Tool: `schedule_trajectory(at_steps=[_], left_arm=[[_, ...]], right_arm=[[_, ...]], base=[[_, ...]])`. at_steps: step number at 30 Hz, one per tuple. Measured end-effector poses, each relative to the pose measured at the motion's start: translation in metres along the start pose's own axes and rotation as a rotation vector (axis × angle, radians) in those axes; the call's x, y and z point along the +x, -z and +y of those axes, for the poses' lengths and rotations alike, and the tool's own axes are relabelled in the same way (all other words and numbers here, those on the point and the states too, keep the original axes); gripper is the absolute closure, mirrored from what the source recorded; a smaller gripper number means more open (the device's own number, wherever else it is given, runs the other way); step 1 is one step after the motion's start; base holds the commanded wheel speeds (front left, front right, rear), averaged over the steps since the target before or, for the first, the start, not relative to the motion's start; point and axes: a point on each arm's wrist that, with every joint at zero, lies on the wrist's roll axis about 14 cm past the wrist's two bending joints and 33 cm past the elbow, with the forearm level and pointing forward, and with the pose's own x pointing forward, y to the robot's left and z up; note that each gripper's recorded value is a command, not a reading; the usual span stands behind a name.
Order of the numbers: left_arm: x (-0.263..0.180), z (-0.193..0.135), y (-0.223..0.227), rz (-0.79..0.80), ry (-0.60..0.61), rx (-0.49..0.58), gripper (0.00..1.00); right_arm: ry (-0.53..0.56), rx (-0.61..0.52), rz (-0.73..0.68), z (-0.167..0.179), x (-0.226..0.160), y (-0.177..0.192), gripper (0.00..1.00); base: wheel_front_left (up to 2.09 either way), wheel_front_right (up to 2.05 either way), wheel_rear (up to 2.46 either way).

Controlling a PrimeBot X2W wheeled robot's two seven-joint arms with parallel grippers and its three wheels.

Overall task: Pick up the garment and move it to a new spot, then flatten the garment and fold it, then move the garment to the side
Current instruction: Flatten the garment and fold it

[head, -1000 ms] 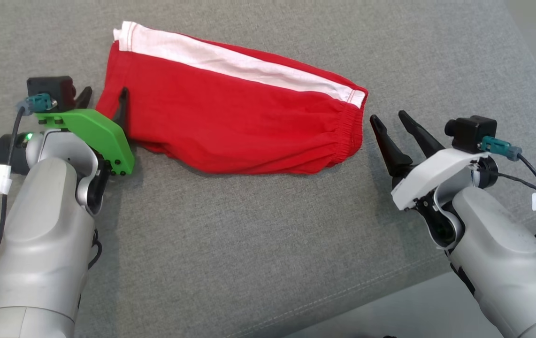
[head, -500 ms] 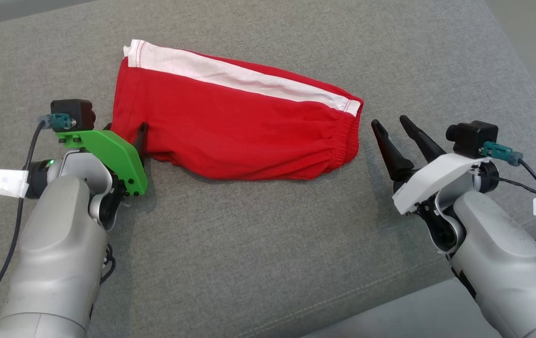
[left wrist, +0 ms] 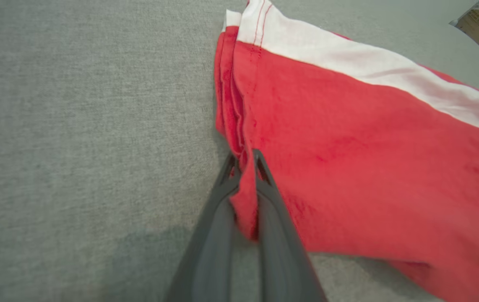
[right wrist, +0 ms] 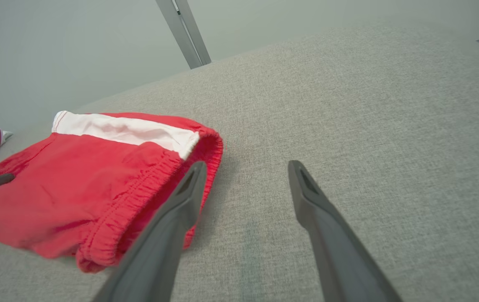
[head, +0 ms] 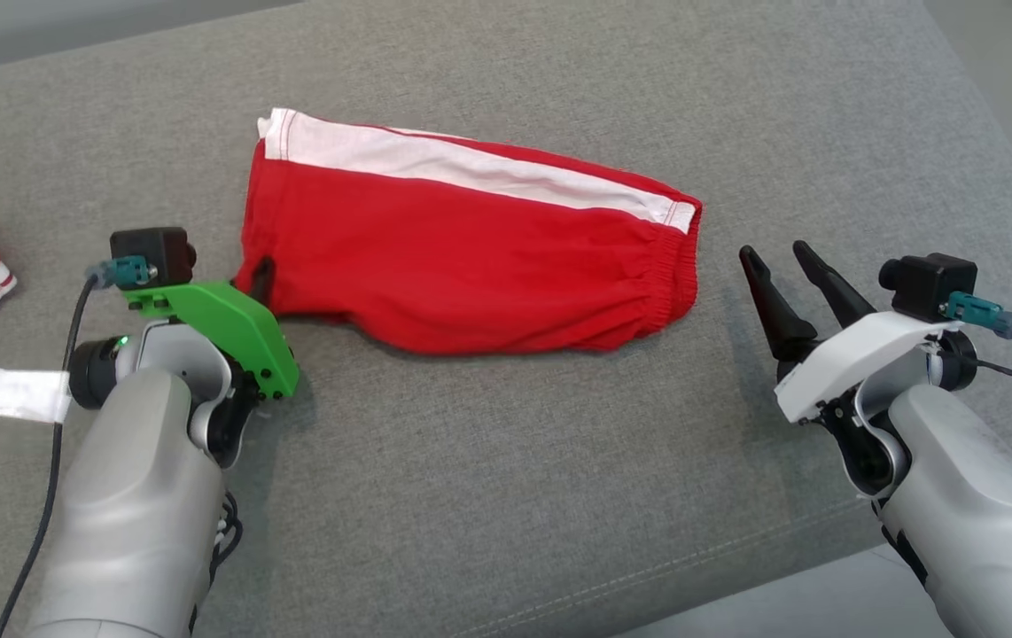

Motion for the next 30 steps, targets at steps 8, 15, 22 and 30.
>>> schedule_trajectory(at_steps=[8, 15, 22, 30], left_arm=[[-0.032, 0.018, -0.002, -0.133, -0.057, -0.080, 1.00], [-0.069, 0.030, 0.017, -0.203, -0.105, -0.138, 1.00], [-0.102, 0.023, 0.019, -0.274, -0.098, -0.163, 1.00], [-0.127, 0.012, 0.034, -0.294, -0.083, -0.204, 1.00]], right_arm=[[-0.025, 0.021, -0.019, 0.010, 0.002, -0.004, 0.00], [-0.068, 0.028, -0.021, 0.027, 0.003, -0.003, 0.00], [-0.141, 0.030, 0.003, 0.056, -0.002, 0.008, 0.00], [-0.187, 0.077, 0.020, 0.081, -0.005, 0.015, 0.00]], base=[[0.00, 0.00, 0.00], [0.00, 0.00, 0.00], [0.00, 0.00, 0.00], [0.00, 0.00, 0.00]])
